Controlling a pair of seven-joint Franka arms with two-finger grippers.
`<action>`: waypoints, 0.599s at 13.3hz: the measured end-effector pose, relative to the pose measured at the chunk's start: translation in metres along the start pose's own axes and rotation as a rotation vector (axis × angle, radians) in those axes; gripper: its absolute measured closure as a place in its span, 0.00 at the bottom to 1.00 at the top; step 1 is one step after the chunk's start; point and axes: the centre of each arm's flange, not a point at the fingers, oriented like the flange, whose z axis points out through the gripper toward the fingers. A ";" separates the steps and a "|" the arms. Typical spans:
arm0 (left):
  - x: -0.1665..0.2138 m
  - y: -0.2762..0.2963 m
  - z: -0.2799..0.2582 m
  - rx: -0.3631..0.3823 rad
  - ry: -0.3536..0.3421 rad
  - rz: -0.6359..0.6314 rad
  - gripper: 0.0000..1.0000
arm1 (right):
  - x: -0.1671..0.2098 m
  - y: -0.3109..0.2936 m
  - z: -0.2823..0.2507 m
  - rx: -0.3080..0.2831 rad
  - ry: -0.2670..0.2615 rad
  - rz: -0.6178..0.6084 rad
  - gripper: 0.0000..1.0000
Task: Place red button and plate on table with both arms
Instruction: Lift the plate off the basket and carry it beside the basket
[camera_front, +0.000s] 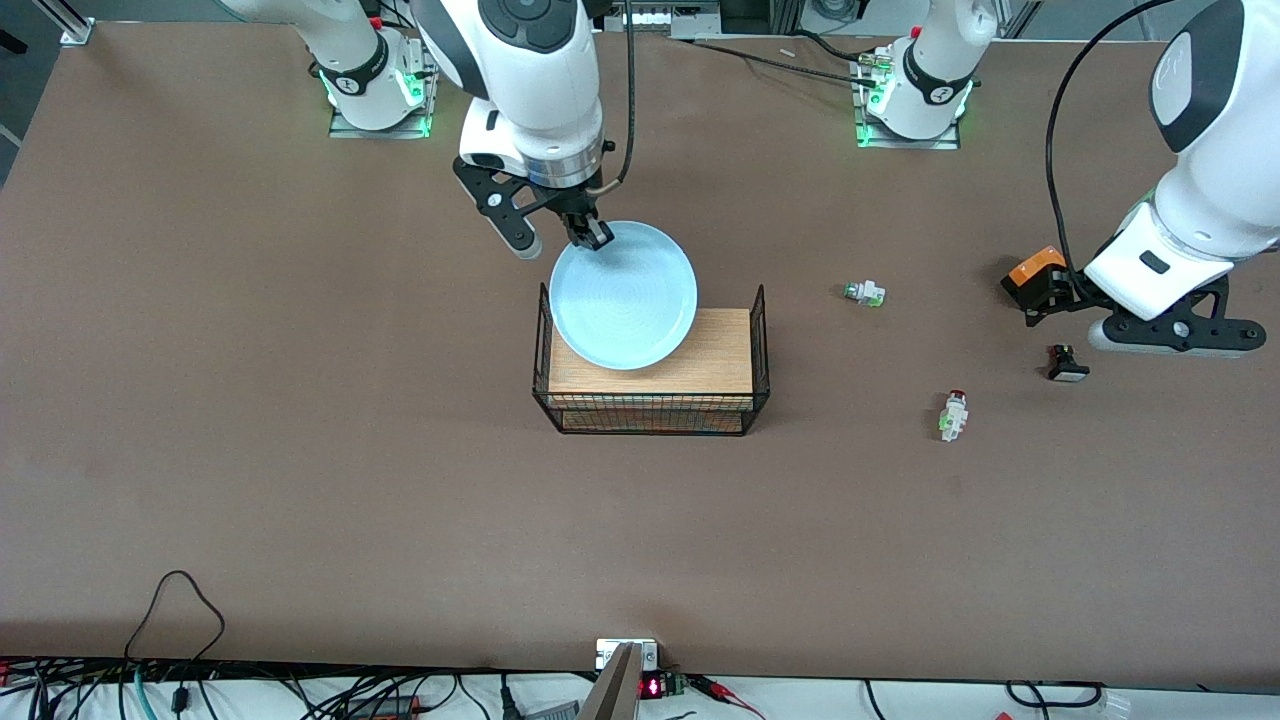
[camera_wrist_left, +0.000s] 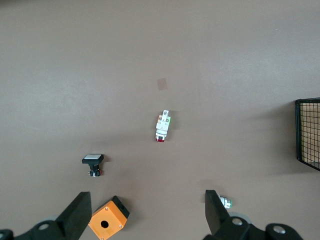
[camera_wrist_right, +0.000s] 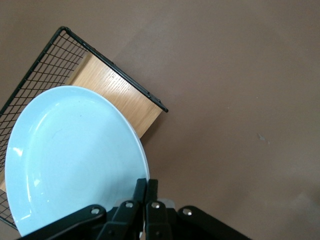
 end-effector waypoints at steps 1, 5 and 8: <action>0.000 0.000 0.000 0.000 0.000 0.001 0.00 | 0.004 0.001 -0.002 -0.004 0.001 -0.018 0.97; 0.000 0.002 0.000 0.000 0.000 0.004 0.00 | 0.034 0.008 -0.016 -0.011 0.002 -0.173 0.97; 0.000 0.002 0.000 0.000 0.000 0.005 0.00 | 0.081 0.022 -0.032 -0.039 -0.008 -0.301 0.97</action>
